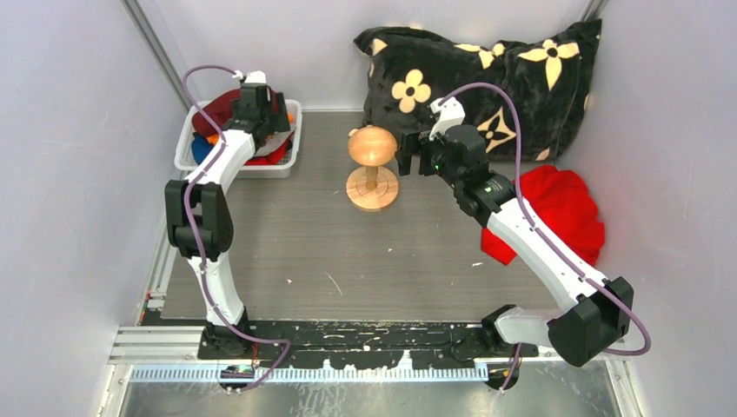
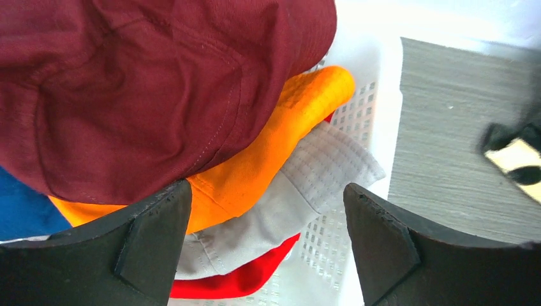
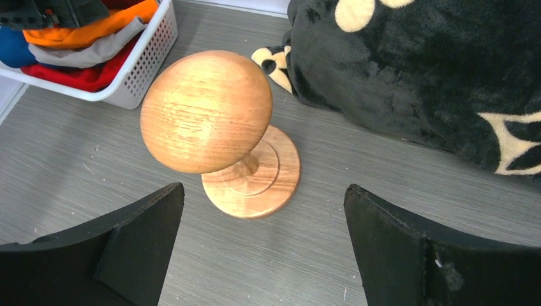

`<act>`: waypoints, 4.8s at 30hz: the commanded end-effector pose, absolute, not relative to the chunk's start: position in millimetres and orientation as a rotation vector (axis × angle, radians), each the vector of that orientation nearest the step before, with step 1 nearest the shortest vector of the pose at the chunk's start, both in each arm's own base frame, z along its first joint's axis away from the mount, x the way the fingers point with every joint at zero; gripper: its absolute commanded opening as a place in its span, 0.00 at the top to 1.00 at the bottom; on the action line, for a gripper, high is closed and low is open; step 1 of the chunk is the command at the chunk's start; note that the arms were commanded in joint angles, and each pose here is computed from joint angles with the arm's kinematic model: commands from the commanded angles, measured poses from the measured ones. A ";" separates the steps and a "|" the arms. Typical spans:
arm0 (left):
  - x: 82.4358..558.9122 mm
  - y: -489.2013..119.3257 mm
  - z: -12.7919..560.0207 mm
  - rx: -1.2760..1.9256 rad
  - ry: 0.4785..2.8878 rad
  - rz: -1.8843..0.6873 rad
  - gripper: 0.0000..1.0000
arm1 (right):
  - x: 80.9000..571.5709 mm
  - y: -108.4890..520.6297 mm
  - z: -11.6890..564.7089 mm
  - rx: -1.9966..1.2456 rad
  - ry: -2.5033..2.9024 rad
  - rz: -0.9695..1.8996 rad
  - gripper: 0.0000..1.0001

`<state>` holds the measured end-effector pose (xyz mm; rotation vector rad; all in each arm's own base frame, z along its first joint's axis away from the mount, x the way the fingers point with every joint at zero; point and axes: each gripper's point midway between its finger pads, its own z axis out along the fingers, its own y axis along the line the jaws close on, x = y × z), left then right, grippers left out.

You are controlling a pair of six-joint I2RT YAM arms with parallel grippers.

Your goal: Stack the hats

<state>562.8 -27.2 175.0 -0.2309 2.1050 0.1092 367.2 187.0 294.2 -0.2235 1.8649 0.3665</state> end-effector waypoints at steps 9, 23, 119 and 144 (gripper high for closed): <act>570.2 -32.6 264.1 -0.161 1.888 0.072 0.12 | 374.8 190.1 309.2 -0.214 1.818 0.384 0.00; 597.0 -26.7 232.4 -0.059 1.931 0.174 0.12 | 374.7 188.6 304.5 -0.229 1.818 0.369 0.00; 414.7 -348.4 358.3 0.932 1.789 -0.436 1.00 | 367.0 107.8 355.9 -0.012 1.657 0.342 0.00; 424.2 -340.2 363.4 0.782 1.757 -0.414 0.34 | 382.1 123.5 319.3 -0.018 1.730 0.453 0.00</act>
